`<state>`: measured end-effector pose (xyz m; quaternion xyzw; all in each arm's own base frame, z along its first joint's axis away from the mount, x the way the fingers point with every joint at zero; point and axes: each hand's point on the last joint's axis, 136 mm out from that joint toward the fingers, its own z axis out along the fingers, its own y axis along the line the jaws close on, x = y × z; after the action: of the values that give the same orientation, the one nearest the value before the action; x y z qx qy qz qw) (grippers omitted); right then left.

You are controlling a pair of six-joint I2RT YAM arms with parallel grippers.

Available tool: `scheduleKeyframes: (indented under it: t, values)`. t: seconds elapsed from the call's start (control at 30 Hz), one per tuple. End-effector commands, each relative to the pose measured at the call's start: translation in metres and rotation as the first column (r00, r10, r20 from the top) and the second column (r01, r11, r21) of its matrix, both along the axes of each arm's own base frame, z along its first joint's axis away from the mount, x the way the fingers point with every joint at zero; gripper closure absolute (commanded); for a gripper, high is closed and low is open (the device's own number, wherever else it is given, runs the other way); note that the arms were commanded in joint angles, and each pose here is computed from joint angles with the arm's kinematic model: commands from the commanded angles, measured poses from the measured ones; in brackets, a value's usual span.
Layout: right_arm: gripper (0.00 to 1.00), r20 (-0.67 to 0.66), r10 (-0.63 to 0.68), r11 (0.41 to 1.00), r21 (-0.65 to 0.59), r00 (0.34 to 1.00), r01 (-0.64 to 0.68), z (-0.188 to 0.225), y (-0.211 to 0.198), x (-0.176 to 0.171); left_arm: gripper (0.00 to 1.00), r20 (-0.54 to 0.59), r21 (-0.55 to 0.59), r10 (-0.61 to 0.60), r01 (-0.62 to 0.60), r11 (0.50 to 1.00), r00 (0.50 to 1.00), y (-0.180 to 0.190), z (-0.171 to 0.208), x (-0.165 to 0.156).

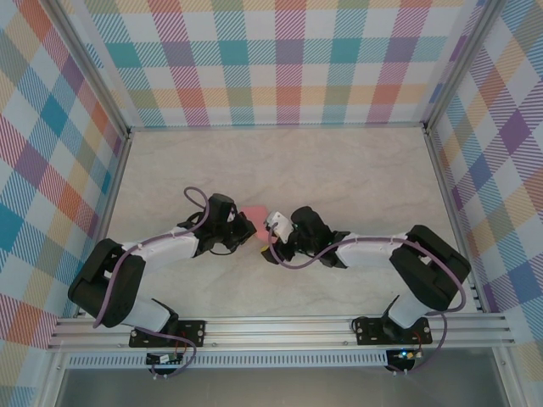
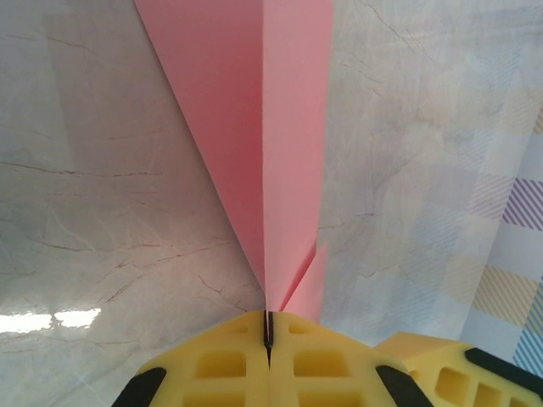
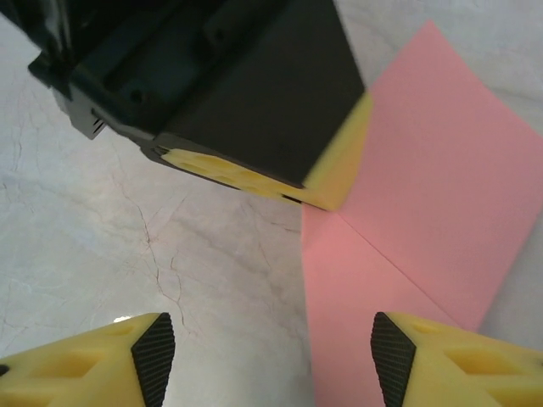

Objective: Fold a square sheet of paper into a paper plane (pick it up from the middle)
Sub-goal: Fold the wing for the fifth time at the center of the table.

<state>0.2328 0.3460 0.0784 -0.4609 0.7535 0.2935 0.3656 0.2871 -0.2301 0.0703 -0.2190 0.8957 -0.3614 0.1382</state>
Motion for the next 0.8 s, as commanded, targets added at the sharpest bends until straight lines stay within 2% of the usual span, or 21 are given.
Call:
scheduleKeyframes:
  t: [0.0,0.33,0.77]
  values:
    - [0.37,0.125,0.075,0.997,0.003,0.989,-0.076,0.003,0.014,0.002,0.98,-0.003,-0.006,0.01,-0.01,1.0,1.0,-0.003,0.01,0.001]
    - [0.46,0.238,0.03,0.999,-0.037,0.971,-0.021,-0.017,0.018,0.018,0.99,-0.013,-0.004,0.007,-0.007,1.0,1.0,-0.003,0.011,0.0]
    - [0.64,0.248,0.006,1.0,-0.016,0.969,-0.003,-0.027,0.024,0.024,0.99,-0.016,-0.017,0.015,-0.016,1.0,1.0,-0.004,0.014,0.001]
